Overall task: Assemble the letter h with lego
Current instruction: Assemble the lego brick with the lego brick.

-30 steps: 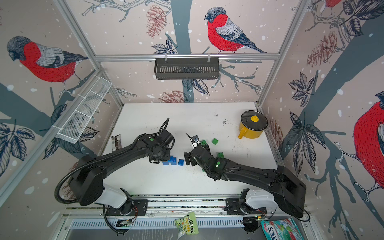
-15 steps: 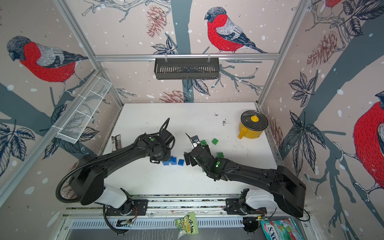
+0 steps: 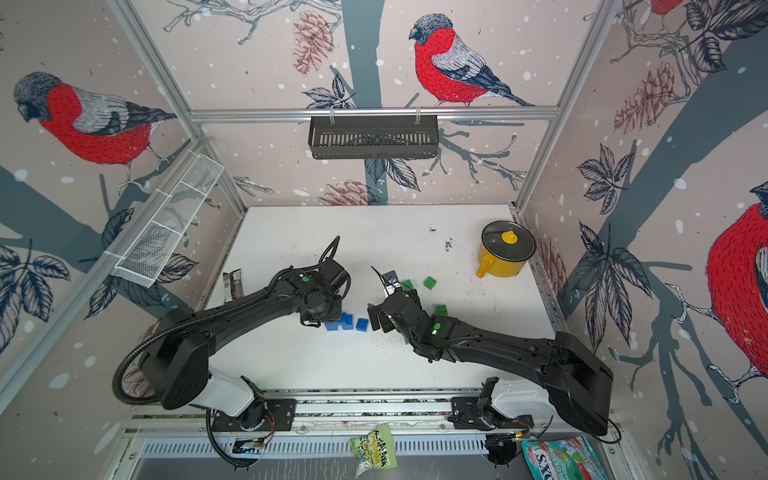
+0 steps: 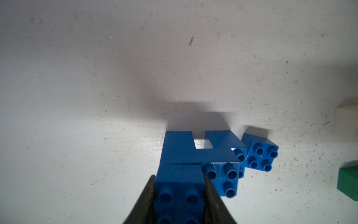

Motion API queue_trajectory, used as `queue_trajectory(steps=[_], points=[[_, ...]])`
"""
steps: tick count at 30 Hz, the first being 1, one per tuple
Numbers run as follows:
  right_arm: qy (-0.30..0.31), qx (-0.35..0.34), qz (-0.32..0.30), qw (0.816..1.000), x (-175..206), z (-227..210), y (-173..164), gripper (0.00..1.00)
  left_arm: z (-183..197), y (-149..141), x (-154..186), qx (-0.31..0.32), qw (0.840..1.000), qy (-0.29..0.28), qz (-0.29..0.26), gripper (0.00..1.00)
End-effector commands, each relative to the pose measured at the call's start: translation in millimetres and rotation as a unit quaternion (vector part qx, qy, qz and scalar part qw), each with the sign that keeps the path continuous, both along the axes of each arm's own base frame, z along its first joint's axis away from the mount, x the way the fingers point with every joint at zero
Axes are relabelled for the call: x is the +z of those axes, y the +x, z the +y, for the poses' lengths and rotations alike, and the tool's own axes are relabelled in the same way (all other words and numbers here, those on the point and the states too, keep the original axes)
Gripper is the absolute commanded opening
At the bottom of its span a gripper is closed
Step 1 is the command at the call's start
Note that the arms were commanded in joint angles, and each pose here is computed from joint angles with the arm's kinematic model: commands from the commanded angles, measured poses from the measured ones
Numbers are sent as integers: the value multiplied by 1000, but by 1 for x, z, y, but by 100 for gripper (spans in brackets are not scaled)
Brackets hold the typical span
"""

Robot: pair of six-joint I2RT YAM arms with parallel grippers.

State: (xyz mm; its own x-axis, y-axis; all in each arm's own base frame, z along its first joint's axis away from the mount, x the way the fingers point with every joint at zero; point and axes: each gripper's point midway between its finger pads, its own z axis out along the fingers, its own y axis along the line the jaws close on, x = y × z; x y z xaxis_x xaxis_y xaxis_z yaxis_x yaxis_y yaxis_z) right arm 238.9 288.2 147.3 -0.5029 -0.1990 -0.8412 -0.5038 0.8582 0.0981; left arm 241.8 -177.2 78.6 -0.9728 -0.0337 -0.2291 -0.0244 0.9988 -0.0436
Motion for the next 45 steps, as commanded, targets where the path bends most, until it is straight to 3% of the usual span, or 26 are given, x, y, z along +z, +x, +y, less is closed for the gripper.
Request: queue_trajectory(steps=[1,45], points=[[6,-6,-6,1000,5,0,2,99,5,1,3,10,1000,10,-11,33],[6,-4,-8,1000,5,1,1,100,1,-6,-4,13,1000,3,-19,33]])
